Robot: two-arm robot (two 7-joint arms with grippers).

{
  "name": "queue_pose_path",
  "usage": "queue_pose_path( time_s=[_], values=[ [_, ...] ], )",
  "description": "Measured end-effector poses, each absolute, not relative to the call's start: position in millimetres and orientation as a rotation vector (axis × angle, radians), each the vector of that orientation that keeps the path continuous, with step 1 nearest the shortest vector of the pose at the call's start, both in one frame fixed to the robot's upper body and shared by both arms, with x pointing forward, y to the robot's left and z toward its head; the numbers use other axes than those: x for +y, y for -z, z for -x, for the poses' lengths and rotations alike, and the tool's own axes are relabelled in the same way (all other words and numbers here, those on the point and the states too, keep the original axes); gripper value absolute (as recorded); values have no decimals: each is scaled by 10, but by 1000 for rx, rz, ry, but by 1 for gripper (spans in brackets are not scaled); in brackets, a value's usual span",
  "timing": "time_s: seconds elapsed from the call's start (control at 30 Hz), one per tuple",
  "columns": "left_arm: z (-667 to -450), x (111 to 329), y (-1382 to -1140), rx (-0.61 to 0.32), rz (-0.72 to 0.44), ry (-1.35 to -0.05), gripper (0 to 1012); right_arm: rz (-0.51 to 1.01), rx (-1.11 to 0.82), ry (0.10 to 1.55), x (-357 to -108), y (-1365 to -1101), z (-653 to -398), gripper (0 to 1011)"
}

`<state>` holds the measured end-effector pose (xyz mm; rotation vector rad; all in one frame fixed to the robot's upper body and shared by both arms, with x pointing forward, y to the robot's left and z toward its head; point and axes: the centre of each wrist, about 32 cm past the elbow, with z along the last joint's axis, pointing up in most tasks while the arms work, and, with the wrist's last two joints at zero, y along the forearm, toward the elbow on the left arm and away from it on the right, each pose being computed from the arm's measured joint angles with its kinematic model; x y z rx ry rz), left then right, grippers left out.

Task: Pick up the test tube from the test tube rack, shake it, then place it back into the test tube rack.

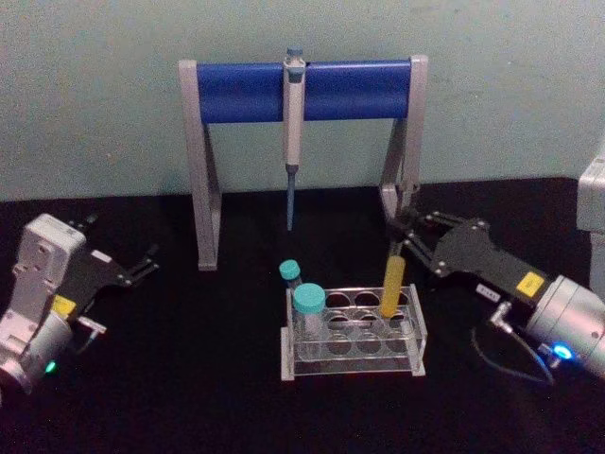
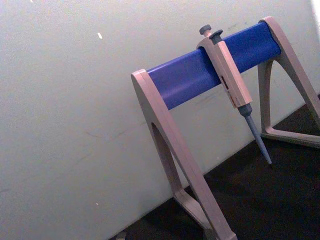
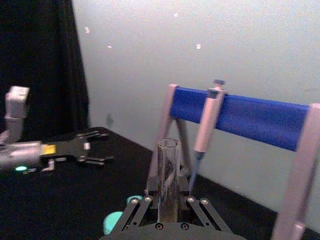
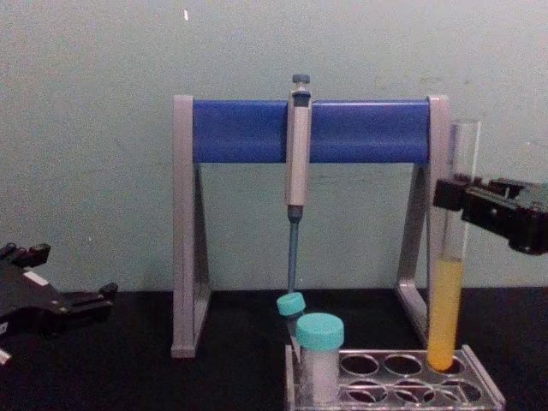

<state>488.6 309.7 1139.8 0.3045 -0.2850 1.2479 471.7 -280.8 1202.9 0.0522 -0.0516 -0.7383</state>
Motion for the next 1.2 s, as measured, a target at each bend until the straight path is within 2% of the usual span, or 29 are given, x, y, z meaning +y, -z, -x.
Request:
queue_pose_path(
  time_s=[0.2, 0.6, 0.83, 1.2],
  values=[
    [-4886, 3097, -11398, -285, -304, -1248, 1001, -64, -37, 683, -2692, -12005, -4728, 221],
    [-4886, 3097, -11398, -285, -304, -1248, 1001, -92, -52, 661, -2505, -12021, -5037, 221],
    [-4886, 3097, -11398, -285, -304, -1248, 1001, -88, -66, 706, -2536, -12038, -5140, 221],
    [-4886, 3097, -11398, -285, -304, -1248, 1001, -85, -70, 748, -2617, -12037, -5152, 221]
  ],
)
